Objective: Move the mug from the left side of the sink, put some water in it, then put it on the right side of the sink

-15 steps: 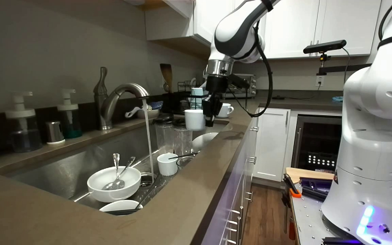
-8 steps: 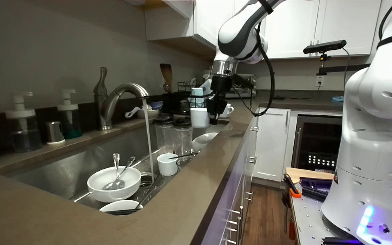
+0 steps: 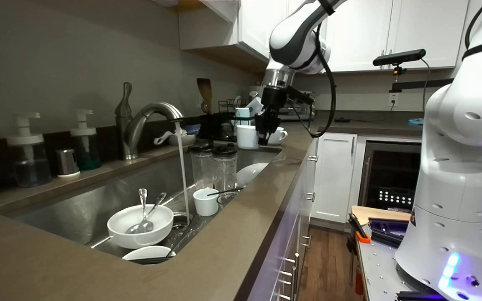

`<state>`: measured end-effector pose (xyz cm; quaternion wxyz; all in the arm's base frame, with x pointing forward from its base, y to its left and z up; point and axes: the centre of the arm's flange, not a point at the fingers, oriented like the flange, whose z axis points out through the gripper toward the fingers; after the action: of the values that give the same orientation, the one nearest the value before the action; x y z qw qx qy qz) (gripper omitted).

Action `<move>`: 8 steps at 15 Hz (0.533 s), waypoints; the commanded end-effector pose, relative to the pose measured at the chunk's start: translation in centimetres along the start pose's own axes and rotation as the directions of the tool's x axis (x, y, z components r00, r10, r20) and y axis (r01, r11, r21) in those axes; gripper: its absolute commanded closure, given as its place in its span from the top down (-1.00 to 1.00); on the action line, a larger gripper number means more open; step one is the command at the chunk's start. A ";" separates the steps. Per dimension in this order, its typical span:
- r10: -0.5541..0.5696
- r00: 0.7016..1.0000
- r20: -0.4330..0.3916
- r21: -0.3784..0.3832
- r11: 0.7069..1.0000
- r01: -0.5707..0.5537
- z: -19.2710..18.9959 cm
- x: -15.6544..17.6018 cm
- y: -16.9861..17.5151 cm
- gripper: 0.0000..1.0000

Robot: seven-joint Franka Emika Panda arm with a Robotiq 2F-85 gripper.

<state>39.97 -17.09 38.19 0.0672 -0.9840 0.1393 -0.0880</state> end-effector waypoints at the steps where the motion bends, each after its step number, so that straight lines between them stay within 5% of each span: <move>1: 0.054 0.998 -0.019 -0.014 0.998 -0.054 -1.6 1.1 1.5 -0.90; 8: 0.125 0.991 -0.039 -0.015 0.992 -0.125 -2.3 1.0 4.1 -0.90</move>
<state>39.09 -20.62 38.67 0.0666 -0.9757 0.1855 -0.0960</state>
